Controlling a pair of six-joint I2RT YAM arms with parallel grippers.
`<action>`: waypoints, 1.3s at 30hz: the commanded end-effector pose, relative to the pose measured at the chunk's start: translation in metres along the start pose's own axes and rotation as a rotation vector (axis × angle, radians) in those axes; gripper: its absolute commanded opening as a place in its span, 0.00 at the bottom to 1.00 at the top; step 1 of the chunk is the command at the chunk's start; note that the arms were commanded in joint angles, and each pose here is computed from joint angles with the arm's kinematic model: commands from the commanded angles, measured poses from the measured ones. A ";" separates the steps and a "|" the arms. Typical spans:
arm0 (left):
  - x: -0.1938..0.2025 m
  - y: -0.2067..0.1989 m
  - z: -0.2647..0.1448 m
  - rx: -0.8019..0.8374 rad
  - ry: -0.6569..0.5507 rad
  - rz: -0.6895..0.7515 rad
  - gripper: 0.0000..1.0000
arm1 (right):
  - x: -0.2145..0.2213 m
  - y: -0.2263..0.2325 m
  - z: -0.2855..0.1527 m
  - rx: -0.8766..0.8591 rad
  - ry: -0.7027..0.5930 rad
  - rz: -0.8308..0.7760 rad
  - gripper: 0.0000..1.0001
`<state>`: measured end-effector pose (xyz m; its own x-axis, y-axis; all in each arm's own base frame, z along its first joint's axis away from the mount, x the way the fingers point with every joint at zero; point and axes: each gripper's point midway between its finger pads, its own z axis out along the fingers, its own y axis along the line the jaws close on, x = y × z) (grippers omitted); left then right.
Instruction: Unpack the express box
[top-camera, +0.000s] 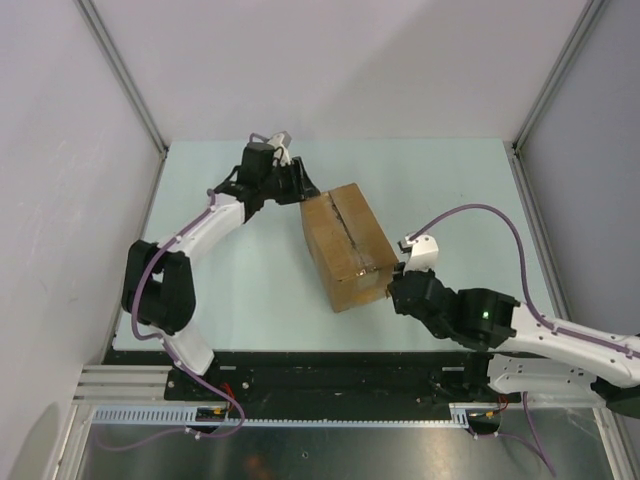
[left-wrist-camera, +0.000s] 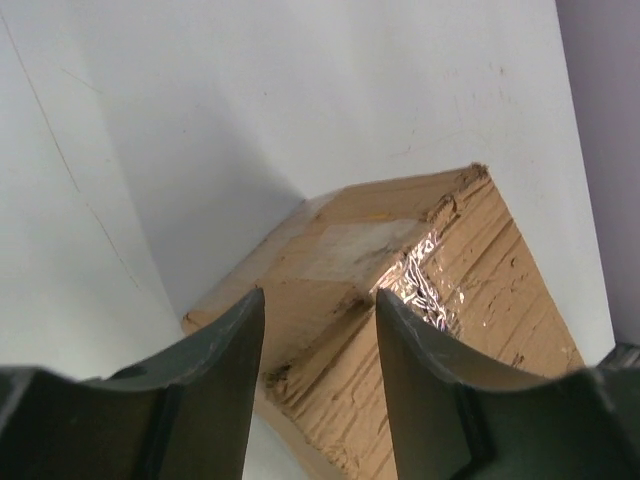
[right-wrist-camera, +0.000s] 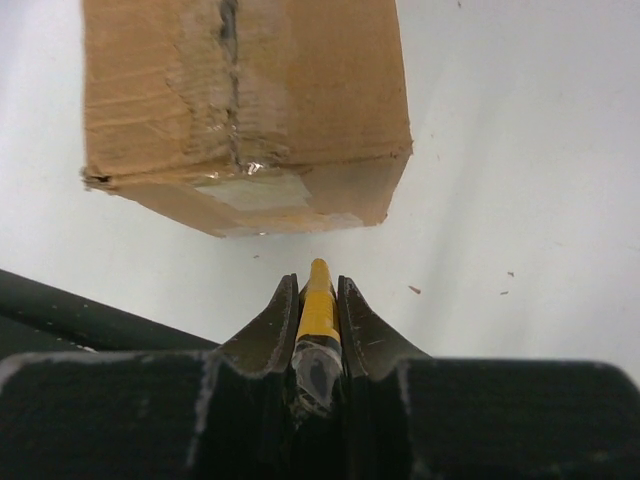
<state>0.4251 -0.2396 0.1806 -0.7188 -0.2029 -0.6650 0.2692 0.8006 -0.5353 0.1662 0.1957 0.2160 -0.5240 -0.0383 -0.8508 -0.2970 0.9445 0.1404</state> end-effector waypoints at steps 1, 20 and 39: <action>-0.051 -0.020 -0.038 0.034 -0.111 0.031 0.56 | 0.010 0.000 0.014 0.012 0.029 0.085 0.00; -0.041 0.036 0.014 0.083 0.030 -0.008 0.61 | 0.009 -0.047 0.080 0.200 0.146 0.193 0.00; 0.021 0.017 -0.023 0.148 0.122 0.056 0.51 | -0.055 -0.066 0.167 0.236 0.034 0.000 0.00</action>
<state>0.4367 -0.2140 0.1505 -0.7808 -0.1352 -0.6100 0.3339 0.7349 -0.5903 0.2971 0.1581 0.1322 -0.6883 -0.0914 -0.7196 -0.0604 0.9958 -0.0687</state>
